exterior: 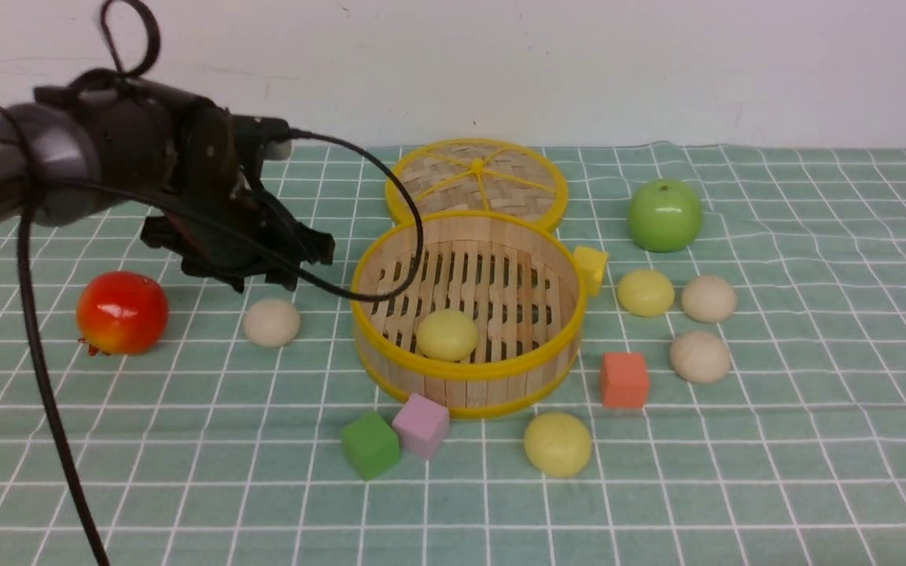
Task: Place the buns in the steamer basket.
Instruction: Use the left arm to grab a steamed stuffed bun, then use the left arm to put the steamed stuffed bun into the steamer
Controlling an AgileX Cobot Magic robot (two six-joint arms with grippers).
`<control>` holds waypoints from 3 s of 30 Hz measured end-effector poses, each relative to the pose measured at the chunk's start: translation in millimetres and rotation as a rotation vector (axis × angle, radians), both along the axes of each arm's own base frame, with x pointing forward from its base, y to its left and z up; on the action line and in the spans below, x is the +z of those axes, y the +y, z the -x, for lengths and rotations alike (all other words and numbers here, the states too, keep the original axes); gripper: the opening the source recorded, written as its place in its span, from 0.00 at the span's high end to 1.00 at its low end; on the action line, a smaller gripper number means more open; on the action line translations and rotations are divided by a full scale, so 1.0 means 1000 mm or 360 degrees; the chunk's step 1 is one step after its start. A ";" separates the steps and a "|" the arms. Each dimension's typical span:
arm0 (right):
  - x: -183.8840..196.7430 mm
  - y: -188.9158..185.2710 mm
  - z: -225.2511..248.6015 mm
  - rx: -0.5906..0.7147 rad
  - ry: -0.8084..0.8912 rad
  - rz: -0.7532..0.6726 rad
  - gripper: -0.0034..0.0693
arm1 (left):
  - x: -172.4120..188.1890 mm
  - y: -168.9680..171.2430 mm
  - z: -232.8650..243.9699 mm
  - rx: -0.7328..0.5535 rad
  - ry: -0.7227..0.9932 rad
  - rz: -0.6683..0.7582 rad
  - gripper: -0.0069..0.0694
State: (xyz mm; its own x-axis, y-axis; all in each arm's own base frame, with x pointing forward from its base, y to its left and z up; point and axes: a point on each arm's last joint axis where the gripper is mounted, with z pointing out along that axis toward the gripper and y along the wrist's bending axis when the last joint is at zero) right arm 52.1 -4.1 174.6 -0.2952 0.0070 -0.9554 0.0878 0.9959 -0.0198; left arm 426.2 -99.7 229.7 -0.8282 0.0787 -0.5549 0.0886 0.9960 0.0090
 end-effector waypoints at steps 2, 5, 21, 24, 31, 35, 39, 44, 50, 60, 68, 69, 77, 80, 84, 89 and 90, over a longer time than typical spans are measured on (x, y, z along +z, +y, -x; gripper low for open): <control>0.000 0.000 0.000 0.0000 0.0000 0.0000 0.62 | -0.004 0.000 -0.002 -0.0007 -0.0005 -0.0009 0.37; 0.000 0.000 0.000 0.0000 0.0000 0.0000 0.62 | -0.007 -0.001 -0.005 -0.0018 -0.0035 -0.0010 0.37; 0.000 0.000 0.000 0.0000 0.0000 0.0000 0.62 | -0.029 0.000 -0.013 -0.0059 -0.0016 -0.0092 0.49; 0.000 0.000 0.000 0.0000 0.0000 0.0000 0.62 | -0.034 -0.001 -0.015 -0.0068 -0.0020 -0.0099 0.52; 0.000 0.000 0.000 0.0000 0.0000 0.0000 0.62 | -0.042 -0.001 -0.017 -0.0078 0.0000 -0.0121 0.56; 0.000 0.000 0.000 0.0000 0.0000 0.0000 0.62 | -0.044 -0.001 -0.017 -0.0080 0.0004 -0.0125 0.56; 0.000 0.000 0.000 0.0000 0.0000 0.0000 0.62 | -0.048 -0.001 -0.018 -0.0082 0.0017 -0.0129 0.59; 0.000 0.000 0.000 0.0000 0.0000 0.0000 0.62 | -0.048 -0.001 -0.019 -0.0084 0.0010 -0.0131 0.76; 0.000 0.000 0.000 0.0000 0.0000 0.0000 0.62 | -0.034 0.000 -0.016 -0.0078 -0.0019 -0.0126 0.92; 0.000 0.000 0.000 0.0000 0.0000 0.0000 0.62 | 0.054 -0.029 0.012 -0.0168 -0.0356 0.0135 0.92; 0.000 0.000 0.000 0.0000 0.0000 0.0000 0.62 | 0.028 -0.083 0.016 -0.0392 -0.0351 0.0140 0.92; 0.000 0.000 0.000 0.0000 0.0000 0.0000 0.62 | 0.022 -0.088 0.015 -0.0412 -0.0354 0.0141 0.92; 0.000 0.000 0.000 0.0000 0.0000 0.0000 0.62 | 0.000 -0.091 0.011 -0.0419 -0.0266 0.0102 0.92; 0.000 0.000 0.000 0.0000 0.0000 0.0000 0.62 | -0.005 -0.091 0.010 -0.0420 -0.0247 0.0095 0.91; 0.000 0.000 0.000 0.0000 0.0000 0.0000 0.62 | -0.010 -0.091 0.009 -0.0384 -0.0217 0.0110 0.83; 0.000 0.000 0.000 0.0000 0.0000 0.0000 0.62 | -0.010 -0.091 0.009 -0.0361 -0.0219 0.0114 0.65; 0.000 0.000 0.000 0.0000 0.0000 0.0000 0.62 | -0.010 -0.091 0.009 -0.0355 -0.0219 0.0116 0.58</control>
State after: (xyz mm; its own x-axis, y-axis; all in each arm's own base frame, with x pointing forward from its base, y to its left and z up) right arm 52.1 -4.1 174.6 -0.2952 0.0070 -0.9554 0.0878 0.9959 -0.0198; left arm 416.9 -190.3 219.9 -0.7112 0.2062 -0.6720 0.3085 0.9506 -0.0349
